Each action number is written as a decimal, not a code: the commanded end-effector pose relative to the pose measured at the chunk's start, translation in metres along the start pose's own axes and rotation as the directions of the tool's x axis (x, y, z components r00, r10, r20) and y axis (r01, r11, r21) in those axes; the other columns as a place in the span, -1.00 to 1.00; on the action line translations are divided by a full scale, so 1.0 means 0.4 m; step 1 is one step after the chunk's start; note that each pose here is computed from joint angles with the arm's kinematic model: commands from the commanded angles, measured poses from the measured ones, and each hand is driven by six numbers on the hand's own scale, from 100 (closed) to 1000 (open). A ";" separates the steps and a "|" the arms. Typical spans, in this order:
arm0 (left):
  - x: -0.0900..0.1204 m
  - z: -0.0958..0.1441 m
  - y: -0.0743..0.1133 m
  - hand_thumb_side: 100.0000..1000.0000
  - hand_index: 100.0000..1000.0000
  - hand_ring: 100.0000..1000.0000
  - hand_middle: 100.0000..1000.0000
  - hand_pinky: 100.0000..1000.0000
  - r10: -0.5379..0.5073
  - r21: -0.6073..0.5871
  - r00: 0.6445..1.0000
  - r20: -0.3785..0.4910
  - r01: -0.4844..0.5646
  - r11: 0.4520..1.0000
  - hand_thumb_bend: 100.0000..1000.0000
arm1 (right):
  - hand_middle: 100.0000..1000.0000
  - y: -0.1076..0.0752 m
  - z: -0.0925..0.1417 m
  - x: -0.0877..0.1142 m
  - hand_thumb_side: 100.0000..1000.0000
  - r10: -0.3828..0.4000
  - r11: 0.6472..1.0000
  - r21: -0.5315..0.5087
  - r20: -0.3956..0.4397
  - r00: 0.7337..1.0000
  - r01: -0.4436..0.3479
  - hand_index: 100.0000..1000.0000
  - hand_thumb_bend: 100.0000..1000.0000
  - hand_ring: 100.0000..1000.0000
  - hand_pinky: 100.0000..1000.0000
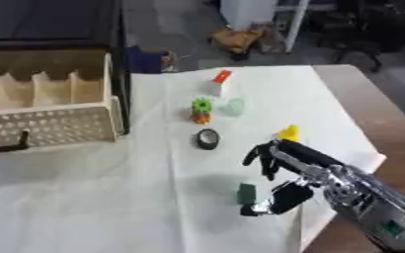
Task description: Pick up objects from table and place into drawer.
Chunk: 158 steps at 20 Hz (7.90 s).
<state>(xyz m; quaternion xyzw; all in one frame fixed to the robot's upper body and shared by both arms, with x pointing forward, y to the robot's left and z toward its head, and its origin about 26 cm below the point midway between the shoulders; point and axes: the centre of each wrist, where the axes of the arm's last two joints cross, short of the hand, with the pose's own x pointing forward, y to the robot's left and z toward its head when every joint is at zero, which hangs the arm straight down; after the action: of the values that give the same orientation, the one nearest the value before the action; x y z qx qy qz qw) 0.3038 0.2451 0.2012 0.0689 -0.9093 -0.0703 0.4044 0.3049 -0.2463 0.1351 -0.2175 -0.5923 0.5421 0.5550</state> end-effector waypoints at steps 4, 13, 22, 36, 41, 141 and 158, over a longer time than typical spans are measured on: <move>0.013 -0.008 0.003 1.00 0.47 -0.37 -0.05 -0.55 0.007 -0.001 1.000 0.022 -0.007 1.000 -1.00 | -0.51 -0.018 -0.002 -0.011 -0.59 0.005 1.000 0.001 -0.008 1.000 -0.005 0.45 0.24 0.10 0.11; 0.013 -0.007 0.000 1.00 0.46 -0.38 -0.05 -0.55 0.011 -0.008 1.000 0.019 -0.011 1.000 -1.00 | -0.52 -0.012 -0.007 -0.019 -0.57 -0.018 1.000 0.009 -0.024 1.000 0.018 0.42 0.20 0.06 0.08; 0.012 -0.006 -0.002 1.00 0.45 -0.38 -0.06 -0.56 0.016 -0.010 1.000 0.016 -0.016 1.000 -1.00 | -0.52 0.005 -0.017 -0.039 -0.64 -0.028 1.000 0.008 -0.055 0.998 0.029 0.40 0.16 0.04 0.05; 0.010 -0.004 -0.004 1.00 0.44 -0.38 -0.06 -0.56 0.021 -0.010 1.000 0.009 -0.020 1.000 -1.00 | -0.52 0.027 -0.027 -0.072 -0.71 -0.034 0.999 0.031 -0.086 0.996 0.037 0.38 0.10 0.03 0.04; 0.010 -0.003 -0.005 1.00 0.44 -0.38 -0.06 -0.56 0.022 -0.011 1.000 0.008 -0.022 1.000 -1.00 | -0.54 0.030 -0.030 -0.075 -0.69 -0.041 0.999 0.020 -0.092 0.995 0.043 0.36 0.08 0.01 0.04; 0.012 -0.006 -0.008 1.00 0.42 -0.37 -0.07 -0.55 0.034 -0.018 0.999 0.004 -0.034 0.999 -1.00 | -0.84 -0.330 -0.026 0.117 -0.12 0.093 0.900 -0.435 0.212 0.973 0.009 -0.04 -0.58 -0.37 -0.18; 0.014 -0.009 -0.012 1.00 0.42 -0.37 -0.07 -0.55 0.046 -0.026 0.999 0.004 -0.045 0.999 -1.00 | -0.87 -0.425 -0.069 0.201 -0.12 0.042 0.830 -0.538 0.323 0.945 0.148 -0.08 -0.56 -0.40 -0.21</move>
<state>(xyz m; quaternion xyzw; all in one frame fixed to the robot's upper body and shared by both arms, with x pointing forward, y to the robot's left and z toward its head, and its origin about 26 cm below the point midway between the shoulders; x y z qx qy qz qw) 0.3039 0.2393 0.1987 0.0446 -0.9050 -0.0670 0.4176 0.3646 -0.2164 0.3020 -0.2555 -0.8046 0.3722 0.3858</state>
